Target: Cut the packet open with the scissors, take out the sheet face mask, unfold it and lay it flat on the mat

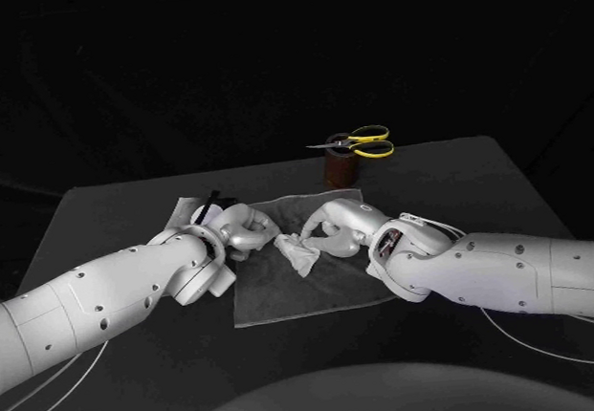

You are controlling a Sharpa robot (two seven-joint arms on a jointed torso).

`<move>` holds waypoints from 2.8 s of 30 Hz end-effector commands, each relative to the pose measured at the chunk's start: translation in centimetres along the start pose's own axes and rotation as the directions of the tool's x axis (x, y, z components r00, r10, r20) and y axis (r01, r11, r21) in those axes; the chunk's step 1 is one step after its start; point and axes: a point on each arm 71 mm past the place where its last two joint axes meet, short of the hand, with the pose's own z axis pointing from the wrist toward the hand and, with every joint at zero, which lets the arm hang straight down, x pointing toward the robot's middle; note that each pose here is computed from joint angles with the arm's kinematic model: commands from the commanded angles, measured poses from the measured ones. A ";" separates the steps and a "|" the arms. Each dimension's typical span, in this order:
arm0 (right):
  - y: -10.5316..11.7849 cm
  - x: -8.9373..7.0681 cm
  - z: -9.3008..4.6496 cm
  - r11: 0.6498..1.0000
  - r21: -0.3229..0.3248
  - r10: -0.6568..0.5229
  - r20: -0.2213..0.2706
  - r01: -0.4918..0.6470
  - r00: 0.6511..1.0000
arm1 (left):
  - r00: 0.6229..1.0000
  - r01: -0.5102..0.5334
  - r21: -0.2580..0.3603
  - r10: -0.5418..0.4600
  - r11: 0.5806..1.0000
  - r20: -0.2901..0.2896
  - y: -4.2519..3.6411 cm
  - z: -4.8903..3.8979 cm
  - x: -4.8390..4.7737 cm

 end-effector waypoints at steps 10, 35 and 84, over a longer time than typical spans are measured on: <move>0.7 0.2 0.5 1.000 -0.013 0.018 0.019 -0.018 1.000 | 0.980 0.174 -0.038 -0.177 0.984 -0.088 0.44 -0.10 0.29; 1.0 1.7 1.5 0.998 0.048 -0.043 0.064 0.040 0.997 | 0.974 0.199 -0.054 -0.203 0.979 -0.096 0.64 -0.19 0.25; 2.1 2.2 2.0 0.999 -0.029 -0.019 0.066 0.021 0.998 | 0.966 0.220 -0.048 -0.225 0.974 -0.131 0.32 -0.26 0.67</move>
